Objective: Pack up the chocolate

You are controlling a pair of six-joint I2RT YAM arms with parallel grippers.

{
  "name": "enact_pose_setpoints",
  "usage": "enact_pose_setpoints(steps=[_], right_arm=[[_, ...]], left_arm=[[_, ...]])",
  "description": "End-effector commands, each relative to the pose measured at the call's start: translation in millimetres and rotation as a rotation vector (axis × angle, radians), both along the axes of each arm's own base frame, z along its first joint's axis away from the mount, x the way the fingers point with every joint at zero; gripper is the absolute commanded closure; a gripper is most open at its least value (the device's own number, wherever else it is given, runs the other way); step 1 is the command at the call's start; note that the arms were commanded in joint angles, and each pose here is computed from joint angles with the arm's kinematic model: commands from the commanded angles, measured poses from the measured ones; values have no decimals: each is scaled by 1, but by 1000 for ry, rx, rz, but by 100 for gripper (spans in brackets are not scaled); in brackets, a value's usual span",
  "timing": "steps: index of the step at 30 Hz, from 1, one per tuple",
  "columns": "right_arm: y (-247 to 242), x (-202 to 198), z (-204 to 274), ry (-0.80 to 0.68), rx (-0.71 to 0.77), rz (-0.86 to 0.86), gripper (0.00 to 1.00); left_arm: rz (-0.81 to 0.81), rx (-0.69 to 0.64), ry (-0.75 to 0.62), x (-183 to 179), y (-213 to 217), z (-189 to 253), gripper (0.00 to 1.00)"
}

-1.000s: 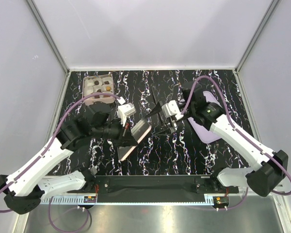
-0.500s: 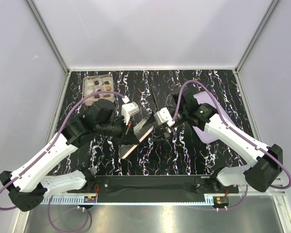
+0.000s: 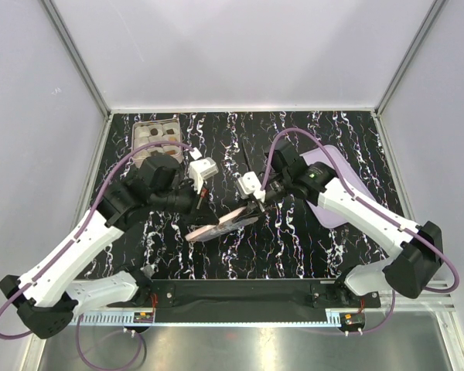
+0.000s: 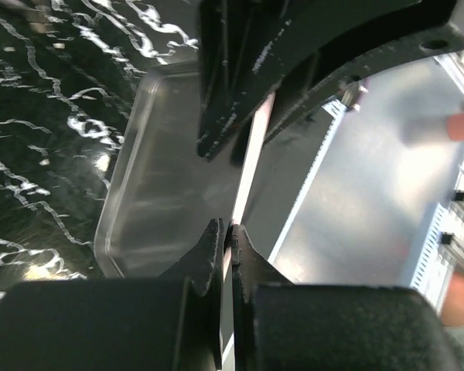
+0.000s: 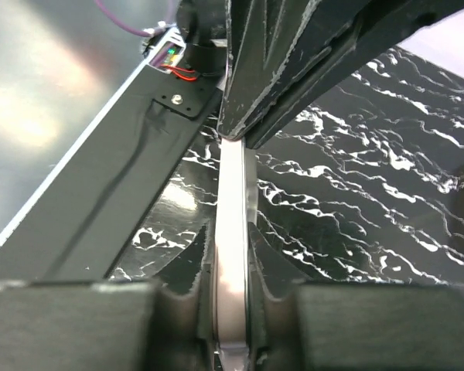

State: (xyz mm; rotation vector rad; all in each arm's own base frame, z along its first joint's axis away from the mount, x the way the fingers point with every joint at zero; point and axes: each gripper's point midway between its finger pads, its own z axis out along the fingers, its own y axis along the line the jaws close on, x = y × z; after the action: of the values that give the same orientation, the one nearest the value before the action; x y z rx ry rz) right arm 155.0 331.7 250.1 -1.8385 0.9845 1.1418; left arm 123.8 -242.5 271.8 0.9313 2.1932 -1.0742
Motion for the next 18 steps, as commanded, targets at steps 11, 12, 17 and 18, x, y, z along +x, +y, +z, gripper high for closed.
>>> enact_pose_setpoints(steps=[11,12,17,18], right_arm=[[34,40,65,163,137,-270,100],[37,51,56,231,86,-345,100],[45,81,46,385,-14,-546,100],[47,85,44,388,-4,-555,100]], left_arm=[[707,61,-285,124,66,87,22],[771,73,-299,135,76,90,12],[943,65,-264,175,103,83,5],[994,48,-269,187,115,85,5]])
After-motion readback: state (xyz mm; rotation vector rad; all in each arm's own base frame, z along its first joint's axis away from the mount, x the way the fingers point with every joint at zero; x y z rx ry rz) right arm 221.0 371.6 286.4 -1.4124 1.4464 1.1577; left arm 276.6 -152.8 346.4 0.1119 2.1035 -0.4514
